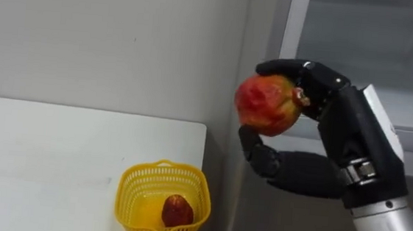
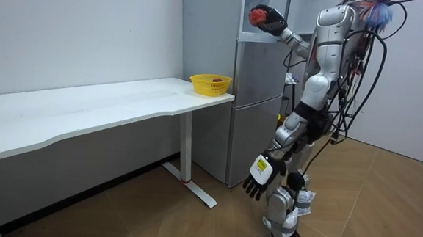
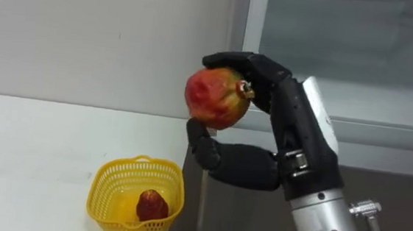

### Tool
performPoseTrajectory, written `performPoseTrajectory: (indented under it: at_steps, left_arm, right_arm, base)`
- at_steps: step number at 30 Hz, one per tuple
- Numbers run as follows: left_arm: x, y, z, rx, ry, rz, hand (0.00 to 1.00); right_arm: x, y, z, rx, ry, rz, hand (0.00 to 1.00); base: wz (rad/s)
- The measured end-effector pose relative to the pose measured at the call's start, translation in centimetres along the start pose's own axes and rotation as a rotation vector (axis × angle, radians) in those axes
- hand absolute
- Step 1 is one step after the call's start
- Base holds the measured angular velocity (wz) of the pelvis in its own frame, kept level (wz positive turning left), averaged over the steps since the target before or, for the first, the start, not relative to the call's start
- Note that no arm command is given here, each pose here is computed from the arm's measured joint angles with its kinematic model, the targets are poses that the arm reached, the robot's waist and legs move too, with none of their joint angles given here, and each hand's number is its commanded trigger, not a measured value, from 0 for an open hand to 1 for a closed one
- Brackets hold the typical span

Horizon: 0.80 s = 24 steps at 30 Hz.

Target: Retrieve from the upper fridge

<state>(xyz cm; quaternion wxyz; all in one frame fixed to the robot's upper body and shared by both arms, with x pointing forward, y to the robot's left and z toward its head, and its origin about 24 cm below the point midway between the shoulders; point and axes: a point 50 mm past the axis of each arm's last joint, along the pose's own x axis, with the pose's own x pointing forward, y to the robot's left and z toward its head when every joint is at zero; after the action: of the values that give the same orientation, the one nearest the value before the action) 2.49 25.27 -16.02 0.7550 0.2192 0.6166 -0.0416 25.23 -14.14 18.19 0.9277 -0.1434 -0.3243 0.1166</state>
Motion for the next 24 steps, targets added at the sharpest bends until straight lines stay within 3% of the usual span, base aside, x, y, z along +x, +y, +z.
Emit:
performPoseTrajectory:
  at_steps: [11,24]
  left_arm:
    - [0.5,-0.4,1.7,0.098,-0.031,-0.033,0.00]
    - [0.4,-0.6,1.5,0.109,-0.005,-0.074,0.00]
  right_arm:
    - [-1.1,5.0,-4.4,0.051,0.187,0.254,1.00]
    - [-4.7,5.2,-12.0,0.076,0.569,0.263,1.00]
  base:
    - [0.04]
    - [0.15]
